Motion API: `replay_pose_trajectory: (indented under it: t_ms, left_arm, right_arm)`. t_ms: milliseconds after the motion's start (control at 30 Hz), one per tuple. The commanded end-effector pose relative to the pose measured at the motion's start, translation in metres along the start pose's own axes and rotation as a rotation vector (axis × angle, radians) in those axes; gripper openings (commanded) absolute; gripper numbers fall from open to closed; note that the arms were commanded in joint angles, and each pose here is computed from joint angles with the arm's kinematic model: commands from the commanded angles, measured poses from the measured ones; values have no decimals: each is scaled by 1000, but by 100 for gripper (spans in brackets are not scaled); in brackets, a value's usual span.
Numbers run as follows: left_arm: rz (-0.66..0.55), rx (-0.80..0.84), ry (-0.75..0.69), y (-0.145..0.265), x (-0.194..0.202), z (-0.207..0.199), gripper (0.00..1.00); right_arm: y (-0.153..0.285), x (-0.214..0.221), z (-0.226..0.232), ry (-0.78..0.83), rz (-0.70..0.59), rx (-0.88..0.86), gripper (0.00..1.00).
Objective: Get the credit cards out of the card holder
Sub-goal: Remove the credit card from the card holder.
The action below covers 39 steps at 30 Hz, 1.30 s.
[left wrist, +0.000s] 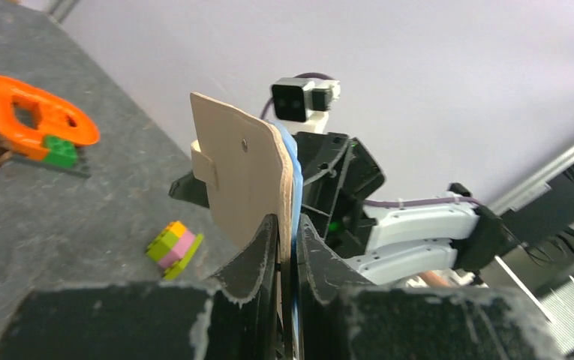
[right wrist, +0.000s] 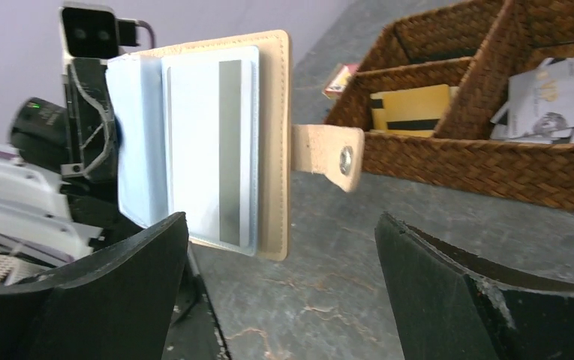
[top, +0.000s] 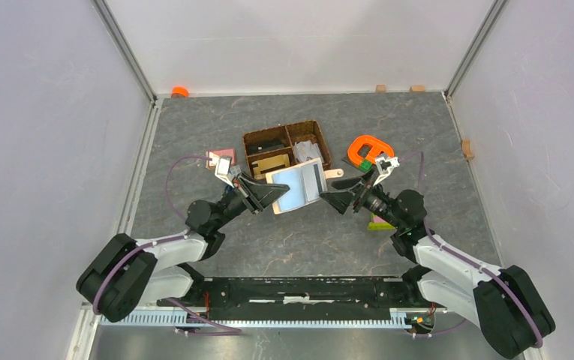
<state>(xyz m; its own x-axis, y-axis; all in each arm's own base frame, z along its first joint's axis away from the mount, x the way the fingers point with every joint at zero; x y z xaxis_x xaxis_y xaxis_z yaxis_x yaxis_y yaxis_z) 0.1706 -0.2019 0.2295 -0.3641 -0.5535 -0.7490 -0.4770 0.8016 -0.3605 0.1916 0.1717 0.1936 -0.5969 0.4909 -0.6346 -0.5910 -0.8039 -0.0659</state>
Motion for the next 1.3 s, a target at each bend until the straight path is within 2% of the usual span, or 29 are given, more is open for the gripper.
replay_pose_trajectory:
  t_ms: [0,100,267,400,533,600,767,867,933,1067,1167,1267]
  left_arm:
    - [-67,233,-12,-7,-23,-39,2]
    - [-78,256,-25,-6,-25,-45,2]
    - [-64,269,-11,-8,-23,-47,2]
    - [-50,284,-8,-9,-23,-49,2]
    - [-57,266,-10,-8,-22,-46,2]
    - [-56,263,-8,-8,-21,-45,2]
    - [-68,233,-21,-8,-20,-41,3]
    - [-78,110,-33,-5,-17,-28,23]
    - [-64,-58,-39,-1,-14,-11,33]
    - [-14,-592,-85,24,-12,32,47]
    - [-87,-656,-122,36,-22,31,52]
    - [-111,-536,-152,32,-29,17,53]
  right_arm:
    - [7,-12,28,-40,-82,-176,98]
    - [8,-12,29,-52,-81,-180,98]
    - [13,-13,53,-84,-35,-373,97]
    - [19,-13,68,-92,-14,-482,79]
    - [18,-13,67,-73,-16,-469,62]
    - [19,-14,67,-67,-20,-467,48]
    - [18,-13,67,-64,-13,-470,22]
    - [16,-12,62,-65,-11,-440,10]
    - [13,-11,54,-65,-11,-390,4]
    - [9,-10,39,-29,-34,-276,0]
    - [7,-12,30,3,-49,-191,0]
    - [7,-13,23,31,-68,-121,0]
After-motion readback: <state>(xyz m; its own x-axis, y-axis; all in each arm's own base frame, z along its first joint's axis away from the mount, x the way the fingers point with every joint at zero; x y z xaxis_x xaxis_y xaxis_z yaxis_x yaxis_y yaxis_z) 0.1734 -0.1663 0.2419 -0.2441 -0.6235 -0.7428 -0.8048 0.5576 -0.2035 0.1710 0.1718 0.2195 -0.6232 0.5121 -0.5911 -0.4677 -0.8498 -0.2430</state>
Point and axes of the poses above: each gripper's point midway between its finger pads, its own y axis back along the fingers, its own z axis along the line the jaws close on, x = y × z, the point moved 8 cm from there along y, back along the fingers, and after that the axes turned 14 degrees about -y, right-handed, at the moved point
